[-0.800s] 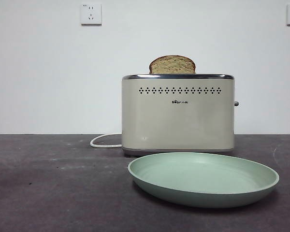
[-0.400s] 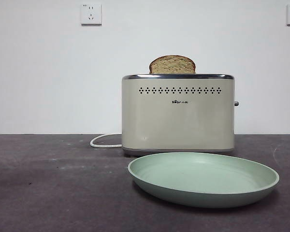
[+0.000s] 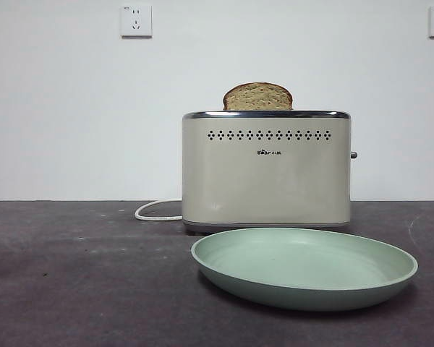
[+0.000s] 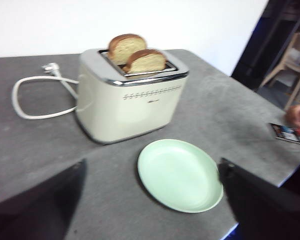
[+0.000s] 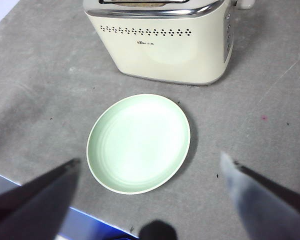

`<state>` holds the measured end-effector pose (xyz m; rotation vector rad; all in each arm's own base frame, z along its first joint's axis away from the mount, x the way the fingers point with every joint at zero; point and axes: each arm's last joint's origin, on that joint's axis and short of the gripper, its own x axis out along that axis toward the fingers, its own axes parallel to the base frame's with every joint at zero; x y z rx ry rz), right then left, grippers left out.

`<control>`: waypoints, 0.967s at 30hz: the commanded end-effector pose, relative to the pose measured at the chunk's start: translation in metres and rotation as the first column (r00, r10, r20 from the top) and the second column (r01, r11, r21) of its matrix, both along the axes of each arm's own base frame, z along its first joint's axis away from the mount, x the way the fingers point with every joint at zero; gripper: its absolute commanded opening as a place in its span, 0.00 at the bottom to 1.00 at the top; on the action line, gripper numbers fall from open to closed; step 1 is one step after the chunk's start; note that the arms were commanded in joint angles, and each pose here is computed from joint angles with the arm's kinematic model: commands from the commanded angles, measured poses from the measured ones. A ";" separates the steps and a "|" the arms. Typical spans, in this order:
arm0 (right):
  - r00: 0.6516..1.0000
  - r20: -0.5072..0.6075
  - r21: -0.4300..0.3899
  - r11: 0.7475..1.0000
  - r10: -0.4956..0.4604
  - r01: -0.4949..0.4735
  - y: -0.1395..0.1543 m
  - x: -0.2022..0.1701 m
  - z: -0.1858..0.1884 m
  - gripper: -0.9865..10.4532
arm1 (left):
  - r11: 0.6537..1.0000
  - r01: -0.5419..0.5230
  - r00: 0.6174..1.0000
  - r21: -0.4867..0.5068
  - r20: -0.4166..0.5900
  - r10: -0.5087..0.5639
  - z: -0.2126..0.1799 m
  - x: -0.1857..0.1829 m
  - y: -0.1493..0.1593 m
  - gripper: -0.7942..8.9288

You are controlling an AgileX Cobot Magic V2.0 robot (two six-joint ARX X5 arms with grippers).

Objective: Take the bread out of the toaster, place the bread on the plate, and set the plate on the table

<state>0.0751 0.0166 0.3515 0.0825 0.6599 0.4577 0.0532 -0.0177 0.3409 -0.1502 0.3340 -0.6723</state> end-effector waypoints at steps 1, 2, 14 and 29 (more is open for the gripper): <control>1.000 0.001 0.004 1.000 0.004 -0.004 0.000 0.001 0.001 0.56 | 1.000 0.028 0.999 -0.005 0.020 -0.028 0.003 0.005 -0.001 0.59; 1.000 -0.002 0.005 1.000 0.003 -0.003 0.000 0.002 0.001 0.56 | 0.999 0.038 0.999 -0.009 0.020 -0.038 0.004 0.008 -0.001 0.59; 1.000 -0.025 0.003 1.000 0.004 -0.004 0.001 0.009 -0.001 0.56 | 0.993 0.119 0.990 -0.013 0.083 -0.118 0.012 0.063 -0.007 0.59; 0.996 -0.086 -0.002 1.000 0.004 -0.004 0.002 0.024 -0.005 0.56 | 0.969 0.245 0.926 0.028 0.289 -0.242 0.015 0.157 -0.062 0.59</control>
